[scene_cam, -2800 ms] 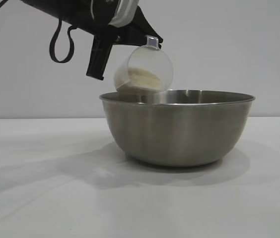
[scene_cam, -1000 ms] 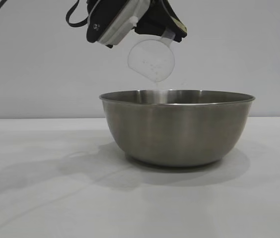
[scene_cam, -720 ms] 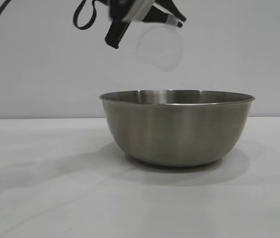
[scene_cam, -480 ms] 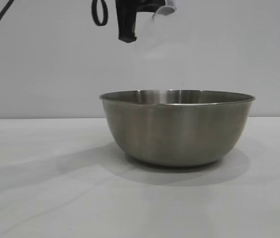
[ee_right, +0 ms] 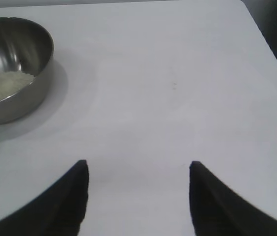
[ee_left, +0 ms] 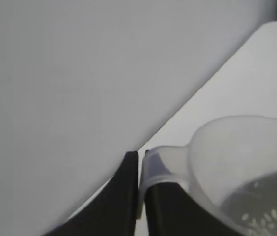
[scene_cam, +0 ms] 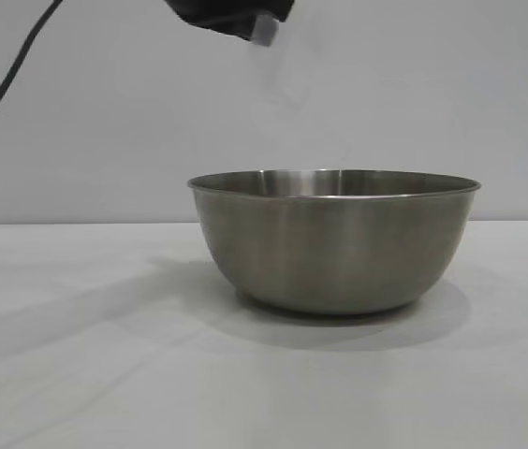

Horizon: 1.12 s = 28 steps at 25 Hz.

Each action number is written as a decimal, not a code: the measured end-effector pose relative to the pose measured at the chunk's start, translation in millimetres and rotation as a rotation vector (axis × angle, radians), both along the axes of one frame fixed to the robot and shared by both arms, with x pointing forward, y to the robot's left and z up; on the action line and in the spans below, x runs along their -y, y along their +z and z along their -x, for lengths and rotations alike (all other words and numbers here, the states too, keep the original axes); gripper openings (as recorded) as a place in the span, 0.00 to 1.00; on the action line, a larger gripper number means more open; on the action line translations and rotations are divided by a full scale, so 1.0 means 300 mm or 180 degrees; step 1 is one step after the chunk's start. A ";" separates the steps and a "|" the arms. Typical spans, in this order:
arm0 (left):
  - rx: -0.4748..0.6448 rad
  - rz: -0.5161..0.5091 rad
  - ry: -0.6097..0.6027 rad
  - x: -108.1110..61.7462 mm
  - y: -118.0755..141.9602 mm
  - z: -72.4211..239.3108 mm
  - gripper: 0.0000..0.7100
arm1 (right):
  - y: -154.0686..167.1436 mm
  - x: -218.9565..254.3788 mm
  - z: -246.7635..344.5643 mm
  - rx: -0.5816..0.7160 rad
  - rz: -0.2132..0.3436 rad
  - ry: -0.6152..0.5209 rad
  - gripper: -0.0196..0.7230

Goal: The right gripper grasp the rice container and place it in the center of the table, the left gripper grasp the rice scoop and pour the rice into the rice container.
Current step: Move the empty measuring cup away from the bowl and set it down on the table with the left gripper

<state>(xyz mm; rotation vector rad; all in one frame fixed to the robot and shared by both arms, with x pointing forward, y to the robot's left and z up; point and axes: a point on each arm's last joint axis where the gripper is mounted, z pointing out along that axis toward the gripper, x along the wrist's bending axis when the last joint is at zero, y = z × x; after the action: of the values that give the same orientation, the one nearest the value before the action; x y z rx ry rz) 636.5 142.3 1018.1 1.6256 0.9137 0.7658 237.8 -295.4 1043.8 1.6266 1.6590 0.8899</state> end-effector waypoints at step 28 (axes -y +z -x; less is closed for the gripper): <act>-0.0417 -0.0054 0.0332 -0.298 -0.425 0.173 0.00 | 0.000 0.000 0.000 0.0000 0.0000 0.0000 0.54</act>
<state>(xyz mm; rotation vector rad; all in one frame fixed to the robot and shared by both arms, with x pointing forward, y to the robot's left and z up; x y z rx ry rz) 584.5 231.6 890.5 1.6686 1.0951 0.7467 237.8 -295.4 1043.8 1.6266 1.6590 0.8899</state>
